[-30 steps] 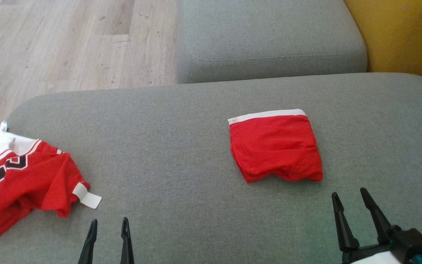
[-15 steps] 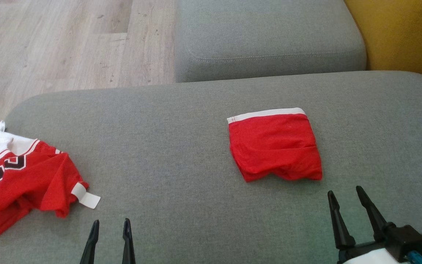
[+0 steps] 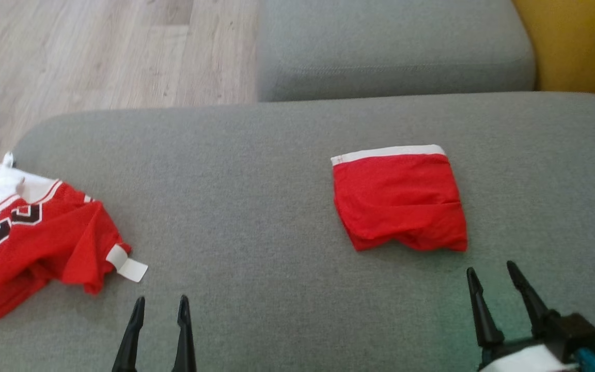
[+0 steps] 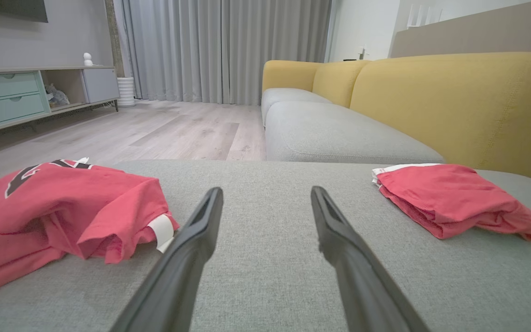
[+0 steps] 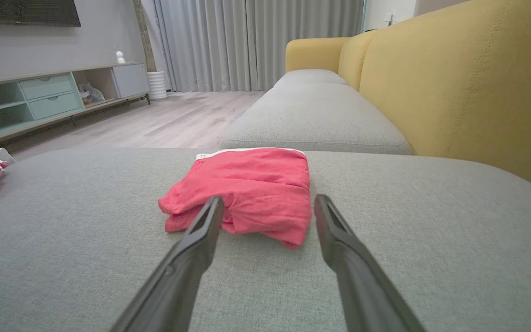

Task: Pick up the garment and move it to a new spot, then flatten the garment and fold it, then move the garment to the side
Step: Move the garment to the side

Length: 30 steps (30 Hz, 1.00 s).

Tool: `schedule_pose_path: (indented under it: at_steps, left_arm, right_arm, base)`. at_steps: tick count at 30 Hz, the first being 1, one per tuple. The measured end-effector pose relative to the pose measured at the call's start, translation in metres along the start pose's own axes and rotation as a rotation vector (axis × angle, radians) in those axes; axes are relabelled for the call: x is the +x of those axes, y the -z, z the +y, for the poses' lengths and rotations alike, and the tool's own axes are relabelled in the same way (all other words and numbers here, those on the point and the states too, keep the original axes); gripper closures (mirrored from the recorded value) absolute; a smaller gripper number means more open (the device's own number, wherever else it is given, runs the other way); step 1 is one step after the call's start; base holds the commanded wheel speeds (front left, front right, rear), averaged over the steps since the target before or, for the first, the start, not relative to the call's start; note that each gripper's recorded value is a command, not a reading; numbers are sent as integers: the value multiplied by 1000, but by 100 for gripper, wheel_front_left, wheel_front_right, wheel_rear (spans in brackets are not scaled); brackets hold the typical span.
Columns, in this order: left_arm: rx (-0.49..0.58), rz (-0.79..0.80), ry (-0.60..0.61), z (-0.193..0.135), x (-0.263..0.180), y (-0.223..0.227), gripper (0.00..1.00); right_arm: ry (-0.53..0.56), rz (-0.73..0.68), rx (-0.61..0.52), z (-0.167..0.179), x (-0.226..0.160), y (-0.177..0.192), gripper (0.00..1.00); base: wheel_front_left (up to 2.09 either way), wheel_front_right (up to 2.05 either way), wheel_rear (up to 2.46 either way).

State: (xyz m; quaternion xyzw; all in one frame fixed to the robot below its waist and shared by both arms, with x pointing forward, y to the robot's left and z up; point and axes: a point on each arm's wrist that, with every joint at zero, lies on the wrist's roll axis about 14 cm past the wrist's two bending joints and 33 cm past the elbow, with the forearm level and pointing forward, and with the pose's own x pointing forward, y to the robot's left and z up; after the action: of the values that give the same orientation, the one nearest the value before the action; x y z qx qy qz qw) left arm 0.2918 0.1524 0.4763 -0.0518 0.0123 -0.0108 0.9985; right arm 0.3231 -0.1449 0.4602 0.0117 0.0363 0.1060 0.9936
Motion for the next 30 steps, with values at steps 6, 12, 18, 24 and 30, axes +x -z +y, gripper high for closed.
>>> schedule_pose_path:
  at_steps: [6,12,18,24,30]
  left_arm:
    - [-22,13,17,-5,9,2,0]
    - [-21,21,14,-6,28,4,0]
    - [13,21,36,-11,46,4,0]
    - [21,34,49,-13,56,8,0]
    - [17,61,60,-17,63,18,0]
  right_arm:
    - [17,11,21,-8,27,2,0]
    - [51,75,83,-25,72,20,0]
    - [59,253,96,-46,119,46,0]
    - [19,459,117,-38,137,84,97]
    - [-4,458,159,-39,146,86,100]
  base:
    - [0,0,0]
    - [0,0,0]
    - [0,0,0]
    - [0,0,0]
    - [0,0,0]
